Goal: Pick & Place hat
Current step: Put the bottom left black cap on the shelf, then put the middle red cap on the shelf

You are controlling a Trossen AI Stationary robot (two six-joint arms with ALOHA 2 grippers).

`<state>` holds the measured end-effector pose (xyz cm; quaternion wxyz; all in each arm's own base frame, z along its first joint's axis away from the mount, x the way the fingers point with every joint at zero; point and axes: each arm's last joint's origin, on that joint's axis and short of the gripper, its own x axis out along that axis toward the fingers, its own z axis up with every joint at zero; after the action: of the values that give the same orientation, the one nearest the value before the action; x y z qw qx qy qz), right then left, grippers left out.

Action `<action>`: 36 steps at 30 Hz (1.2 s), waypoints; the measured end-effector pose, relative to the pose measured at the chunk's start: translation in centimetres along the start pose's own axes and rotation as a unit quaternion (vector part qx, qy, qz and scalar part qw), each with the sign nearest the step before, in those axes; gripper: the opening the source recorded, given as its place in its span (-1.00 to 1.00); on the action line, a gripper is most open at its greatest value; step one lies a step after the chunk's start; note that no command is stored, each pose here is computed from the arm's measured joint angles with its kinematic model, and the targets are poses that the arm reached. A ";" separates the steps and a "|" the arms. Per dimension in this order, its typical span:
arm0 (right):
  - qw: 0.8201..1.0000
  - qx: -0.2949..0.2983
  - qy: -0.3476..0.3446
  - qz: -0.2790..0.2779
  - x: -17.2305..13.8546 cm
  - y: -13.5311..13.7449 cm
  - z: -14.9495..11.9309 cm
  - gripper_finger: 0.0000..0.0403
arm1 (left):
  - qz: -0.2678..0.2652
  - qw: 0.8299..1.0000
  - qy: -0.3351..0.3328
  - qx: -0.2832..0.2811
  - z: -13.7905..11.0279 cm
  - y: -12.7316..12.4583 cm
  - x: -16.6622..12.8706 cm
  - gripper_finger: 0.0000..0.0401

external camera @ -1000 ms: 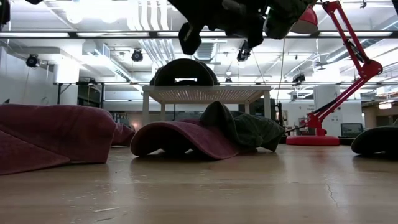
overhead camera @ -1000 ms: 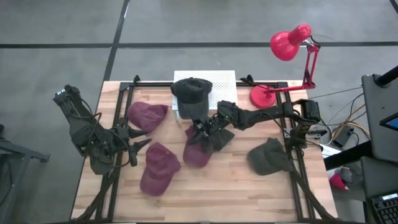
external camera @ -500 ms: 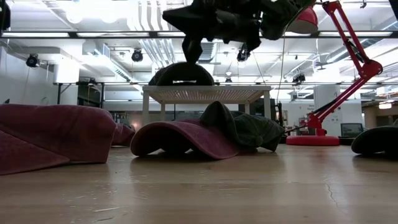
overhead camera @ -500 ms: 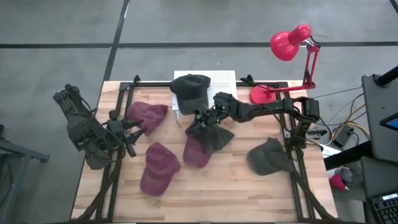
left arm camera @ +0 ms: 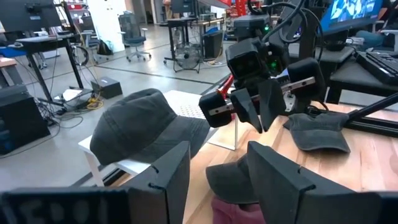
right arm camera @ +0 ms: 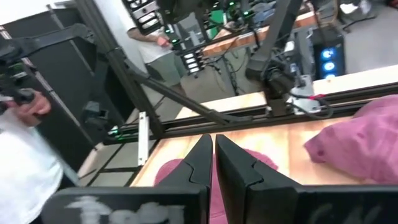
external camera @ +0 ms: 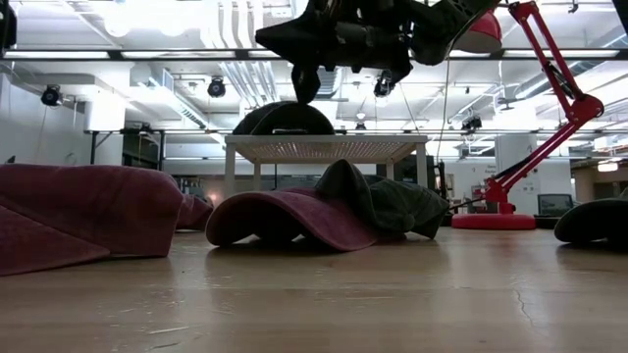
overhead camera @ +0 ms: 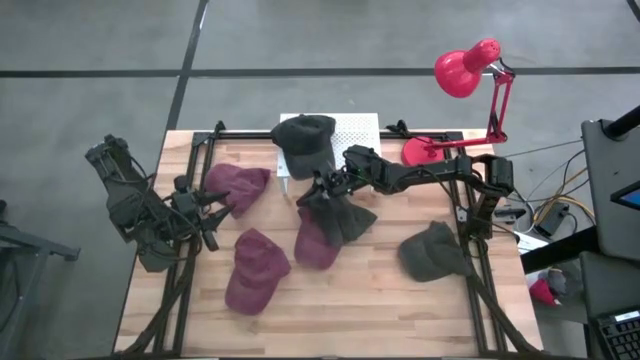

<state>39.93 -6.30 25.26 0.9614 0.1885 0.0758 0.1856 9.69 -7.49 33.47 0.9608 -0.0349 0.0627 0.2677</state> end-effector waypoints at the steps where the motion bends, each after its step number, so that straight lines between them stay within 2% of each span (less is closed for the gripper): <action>1: 1.000 -0.001 -0.002 -0.006 0.0 0.0 0.0 -0.91 | 0.000 1.000 0.000 0.000 0.0 0.0 0.0 -0.19; 12: 0.997 -0.014 -0.036 -0.069 -0.2 -0.6 0.4 -0.91 | 0.001 1.000 0.002 0.009 -0.1 0.1 0.0 -0.19; 15: 0.998 -0.008 -0.047 -0.041 -0.2 -0.3 0.8 -0.91 | 0.001 1.000 0.002 0.007 -0.1 0.1 0.0 -0.19; 17: 0.999 0.015 -0.050 -0.011 -0.3 0.2 1.2 -0.91 | 0.002 1.000 0.001 0.006 -0.1 0.1 0.0 -0.19; 22: 0.995 0.054 -0.079 0.020 -1.1 2.2 3.1 -0.91 | 0.013 1.000 -0.006 -0.016 0.0 0.3 0.1 -0.19; 25: 0.994 0.037 -0.089 0.045 -2.1 3.6 4.5 -0.91 | 0.025 0.999 -0.004 -0.026 0.0 0.4 0.4 -0.19; 31: 0.990 -0.035 -0.093 0.103 -4.1 6.2 6.7 -0.91 | 0.043 0.998 0.028 -0.034 0.0 0.9 1.4 -0.19; 36: 0.992 -0.039 -0.070 0.097 -4.7 6.8 6.8 -0.91 | 0.047 0.996 0.066 -0.020 0.0 1.4 2.3 -0.19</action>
<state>34.86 -4.53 34.55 0.9484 0.1695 -0.0177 0.2672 10.93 -5.15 33.09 0.9399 -0.0689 0.1226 0.3113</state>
